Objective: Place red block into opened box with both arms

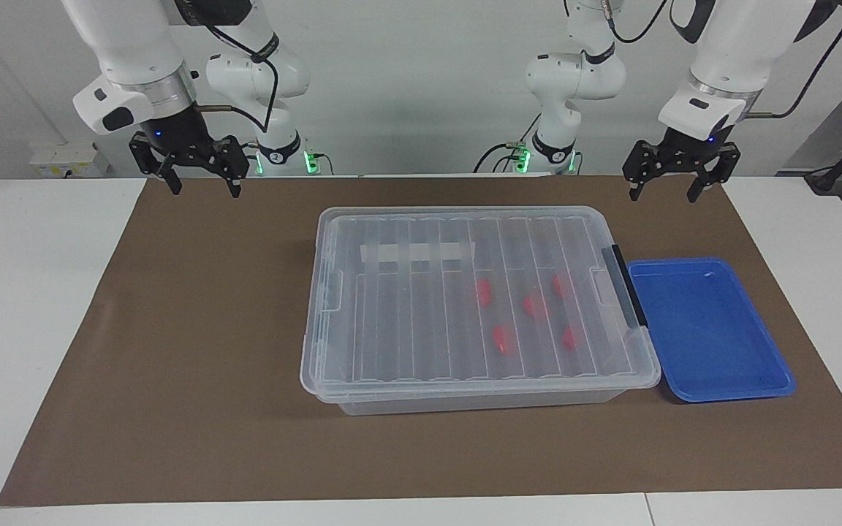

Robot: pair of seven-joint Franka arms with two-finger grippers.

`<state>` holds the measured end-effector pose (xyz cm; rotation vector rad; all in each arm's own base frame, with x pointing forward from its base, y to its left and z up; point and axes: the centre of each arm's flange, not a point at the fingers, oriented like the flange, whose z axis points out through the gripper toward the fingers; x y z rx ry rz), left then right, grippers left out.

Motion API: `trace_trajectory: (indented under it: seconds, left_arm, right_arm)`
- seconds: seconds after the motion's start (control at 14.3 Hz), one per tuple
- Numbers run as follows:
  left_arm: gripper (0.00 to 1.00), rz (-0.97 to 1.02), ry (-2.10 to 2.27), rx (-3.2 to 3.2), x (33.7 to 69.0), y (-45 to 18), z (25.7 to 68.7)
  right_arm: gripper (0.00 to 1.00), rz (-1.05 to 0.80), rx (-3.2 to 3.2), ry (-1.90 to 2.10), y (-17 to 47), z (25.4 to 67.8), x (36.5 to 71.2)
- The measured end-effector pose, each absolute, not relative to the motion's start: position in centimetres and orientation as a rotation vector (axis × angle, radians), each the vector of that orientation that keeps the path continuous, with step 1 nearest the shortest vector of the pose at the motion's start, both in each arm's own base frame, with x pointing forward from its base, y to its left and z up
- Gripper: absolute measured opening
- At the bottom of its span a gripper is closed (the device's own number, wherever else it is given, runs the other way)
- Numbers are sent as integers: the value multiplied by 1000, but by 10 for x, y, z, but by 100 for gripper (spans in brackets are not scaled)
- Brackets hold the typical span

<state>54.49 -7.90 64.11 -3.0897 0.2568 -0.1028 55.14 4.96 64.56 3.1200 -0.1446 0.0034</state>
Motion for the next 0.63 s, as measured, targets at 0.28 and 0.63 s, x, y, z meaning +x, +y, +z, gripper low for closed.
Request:
trace_trajectory:
  seconds: [0.28, 0.63]
  left_arm:
    - [100, -103, 254, -3090, 545, -78, 641]
    - [100, -102, 218, -3092, 547, -65, 641]
  right_arm:
    - [100, 0, 3120, -145, 50, 645, 551]
    - [100, 0, 3122, -141, 51, 645, 551]
